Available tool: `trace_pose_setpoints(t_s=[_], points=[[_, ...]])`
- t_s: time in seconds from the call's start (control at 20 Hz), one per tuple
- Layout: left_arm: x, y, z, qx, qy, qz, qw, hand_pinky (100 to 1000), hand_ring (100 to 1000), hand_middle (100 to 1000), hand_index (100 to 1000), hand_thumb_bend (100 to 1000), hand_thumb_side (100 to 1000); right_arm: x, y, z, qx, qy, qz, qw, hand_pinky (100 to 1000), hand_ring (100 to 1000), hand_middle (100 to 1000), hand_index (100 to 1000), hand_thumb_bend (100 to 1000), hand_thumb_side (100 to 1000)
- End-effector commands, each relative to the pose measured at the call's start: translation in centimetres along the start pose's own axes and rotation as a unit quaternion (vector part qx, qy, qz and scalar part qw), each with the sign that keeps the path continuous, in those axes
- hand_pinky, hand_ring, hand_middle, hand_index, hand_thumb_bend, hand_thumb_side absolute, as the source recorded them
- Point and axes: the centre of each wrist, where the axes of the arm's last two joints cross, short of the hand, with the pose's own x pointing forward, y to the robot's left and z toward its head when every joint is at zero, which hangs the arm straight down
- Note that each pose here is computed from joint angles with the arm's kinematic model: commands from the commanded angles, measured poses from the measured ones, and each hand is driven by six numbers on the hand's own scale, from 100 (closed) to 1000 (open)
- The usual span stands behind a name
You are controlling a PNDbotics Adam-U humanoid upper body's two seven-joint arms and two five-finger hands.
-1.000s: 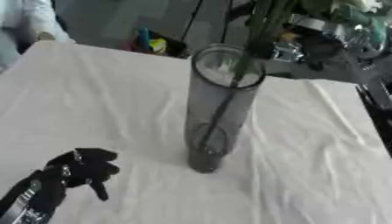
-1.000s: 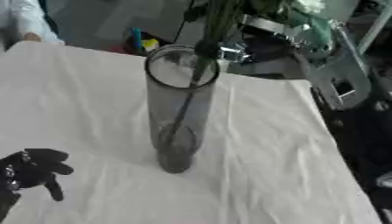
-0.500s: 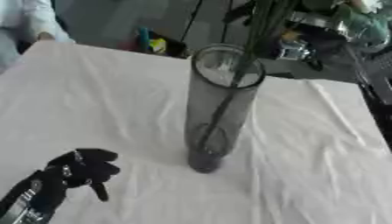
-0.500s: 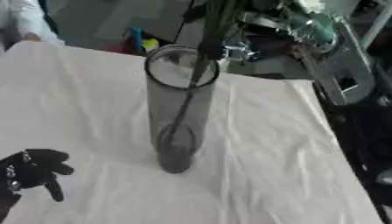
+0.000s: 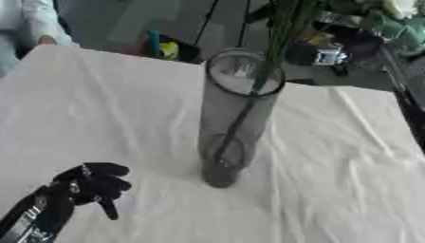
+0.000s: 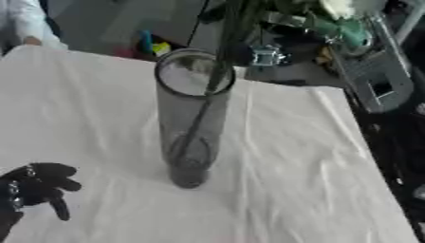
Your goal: Arrange flowers into the vase.
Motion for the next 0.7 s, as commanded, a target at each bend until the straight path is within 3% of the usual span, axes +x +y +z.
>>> trace_pose_setpoints(t_s=[0.05, 0.7], points=[[0.5, 0.1, -0.2, -0.005, -0.009, -0.008, 1.000, 495, 760, 795, 726, 100, 1000, 0.3, -1.6, 1.3, -0.002, 0.011, 0.029, 1.000, 933, 1000, 935, 1000, 588, 1000], [0.5, 0.1, -0.2, -0.007, -0.009, -0.009, 1.000, 495, 764, 798, 726, 100, 1000, -0.6, -0.7, 2.7, 0.005, 0.032, 0.030, 0.999, 934, 1000, 934, 1000, 586, 1000]])
